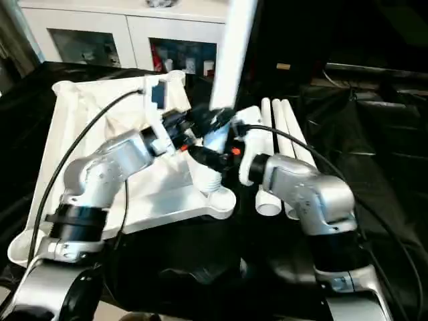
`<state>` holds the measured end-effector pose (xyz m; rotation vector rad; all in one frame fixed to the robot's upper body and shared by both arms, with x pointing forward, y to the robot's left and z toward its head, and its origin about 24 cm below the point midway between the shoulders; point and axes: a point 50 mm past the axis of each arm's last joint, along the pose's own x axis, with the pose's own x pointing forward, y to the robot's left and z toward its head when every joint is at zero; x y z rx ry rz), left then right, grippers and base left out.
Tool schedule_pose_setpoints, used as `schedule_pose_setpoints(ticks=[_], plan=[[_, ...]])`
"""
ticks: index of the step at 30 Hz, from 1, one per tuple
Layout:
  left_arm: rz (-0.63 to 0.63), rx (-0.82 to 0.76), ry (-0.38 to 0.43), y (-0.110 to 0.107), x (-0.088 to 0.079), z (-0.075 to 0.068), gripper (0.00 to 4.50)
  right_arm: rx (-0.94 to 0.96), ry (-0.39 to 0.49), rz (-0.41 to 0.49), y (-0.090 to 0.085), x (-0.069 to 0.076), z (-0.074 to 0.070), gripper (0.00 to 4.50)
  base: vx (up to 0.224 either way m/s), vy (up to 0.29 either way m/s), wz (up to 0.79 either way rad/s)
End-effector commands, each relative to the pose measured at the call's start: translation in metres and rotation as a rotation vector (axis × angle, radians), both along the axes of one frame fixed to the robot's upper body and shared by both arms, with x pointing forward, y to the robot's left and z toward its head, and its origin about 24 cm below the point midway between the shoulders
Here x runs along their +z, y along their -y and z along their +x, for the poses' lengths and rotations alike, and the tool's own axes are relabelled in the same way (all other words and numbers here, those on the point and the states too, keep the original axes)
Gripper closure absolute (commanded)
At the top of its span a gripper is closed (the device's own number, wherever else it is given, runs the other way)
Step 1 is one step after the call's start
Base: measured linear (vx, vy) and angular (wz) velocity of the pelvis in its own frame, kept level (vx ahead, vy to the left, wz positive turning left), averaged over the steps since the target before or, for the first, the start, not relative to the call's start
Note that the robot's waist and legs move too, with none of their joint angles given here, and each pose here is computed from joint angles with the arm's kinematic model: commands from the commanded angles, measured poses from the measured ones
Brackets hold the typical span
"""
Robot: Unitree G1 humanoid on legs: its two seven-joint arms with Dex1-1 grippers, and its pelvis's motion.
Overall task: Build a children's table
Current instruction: Insert table leg to table base
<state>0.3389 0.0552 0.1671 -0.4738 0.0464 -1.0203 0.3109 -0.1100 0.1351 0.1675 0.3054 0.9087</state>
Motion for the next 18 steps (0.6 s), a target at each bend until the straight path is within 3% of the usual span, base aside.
schedule_pose_setpoints(ticks=[1,9,13,18], plan=[[-0.002,0.112,-0.016,-0.003,0.008,0.01,1.09,0.018,0.068,-0.011,-0.007,0.011,0.002,2.61,0.0,0.0,0.0],[0.003,0.234,-0.067,-0.005,0.011,0.017,1.77,0.004,0.11,-0.032,-0.014,0.015,0.008,2.61,0.0,0.0,0.0],[0.016,0.324,-0.12,-0.007,0.007,0.021,2.08,-0.043,0.097,0.036,-0.016,0.02,0.014,2.61,0.0,0.0,0.0],[0.002,0.355,-0.137,-0.008,0.007,0.022,2.5,-0.04,0.103,0.052,-0.019,0.022,0.015,2.61,0.0,0.0,0.0]])
